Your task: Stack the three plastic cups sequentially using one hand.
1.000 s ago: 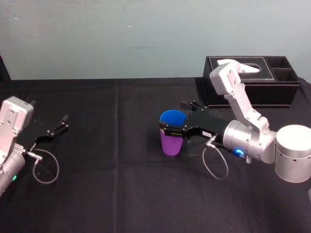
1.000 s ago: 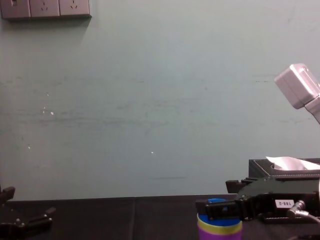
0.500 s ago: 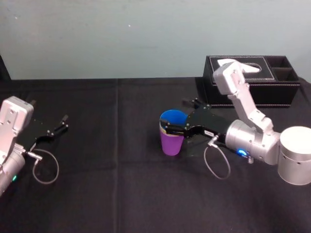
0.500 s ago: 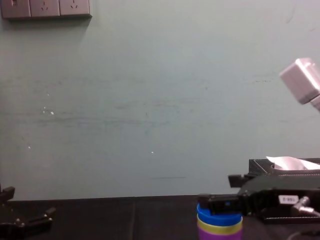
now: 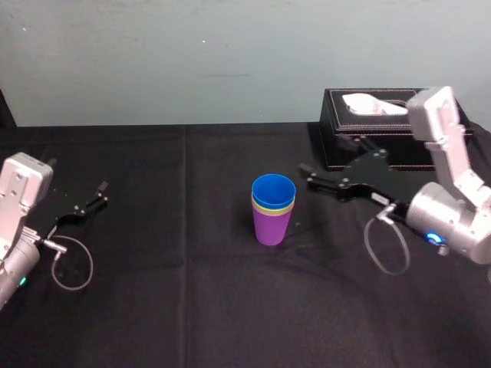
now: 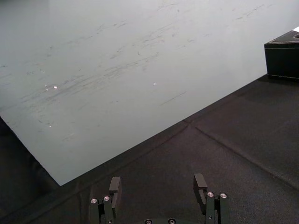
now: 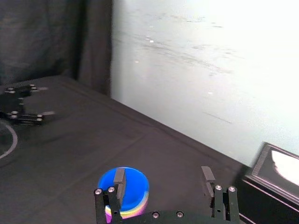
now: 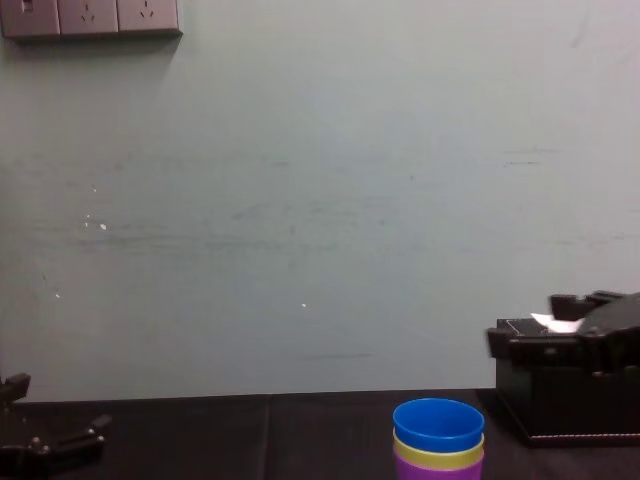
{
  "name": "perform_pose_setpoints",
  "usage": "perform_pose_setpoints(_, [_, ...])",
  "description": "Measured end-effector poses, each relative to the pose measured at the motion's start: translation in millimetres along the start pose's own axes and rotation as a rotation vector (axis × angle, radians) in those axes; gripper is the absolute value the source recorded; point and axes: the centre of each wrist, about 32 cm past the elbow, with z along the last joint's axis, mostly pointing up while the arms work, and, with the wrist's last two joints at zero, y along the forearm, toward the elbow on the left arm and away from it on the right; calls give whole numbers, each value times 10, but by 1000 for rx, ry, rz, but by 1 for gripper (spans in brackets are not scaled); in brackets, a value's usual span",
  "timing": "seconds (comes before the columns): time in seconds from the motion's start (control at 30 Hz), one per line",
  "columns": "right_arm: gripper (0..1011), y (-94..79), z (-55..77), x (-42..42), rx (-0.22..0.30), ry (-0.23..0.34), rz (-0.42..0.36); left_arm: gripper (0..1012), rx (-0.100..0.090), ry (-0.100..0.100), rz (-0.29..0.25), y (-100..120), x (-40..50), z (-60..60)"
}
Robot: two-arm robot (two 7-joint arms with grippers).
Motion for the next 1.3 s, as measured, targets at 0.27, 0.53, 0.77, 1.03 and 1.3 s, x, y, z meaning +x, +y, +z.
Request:
perform_pose_setpoints(0.27, [1004, -195, -128, 153, -15, -27, -126, 1010, 0, 0, 0, 0, 0, 0])
perform_pose_setpoints(0.53, [1004, -193, -433, 215, -103, -119, -279, 1010, 0, 0, 0, 0, 0, 0])
perform_pose_setpoints(0.77, [1004, -114, -563, 229, -162, -149, -308, 1010, 0, 0, 0, 0, 0, 0])
perform_pose_setpoints(1.03, [1004, -125, -548, 227, -155, -149, -308, 1010, 0, 0, 0, 0, 0, 0])
perform_pose_setpoints(1.3, [1004, -131, -543, 227, -151, -148, -307, 1010, 0, 0, 0, 0, 0, 0])
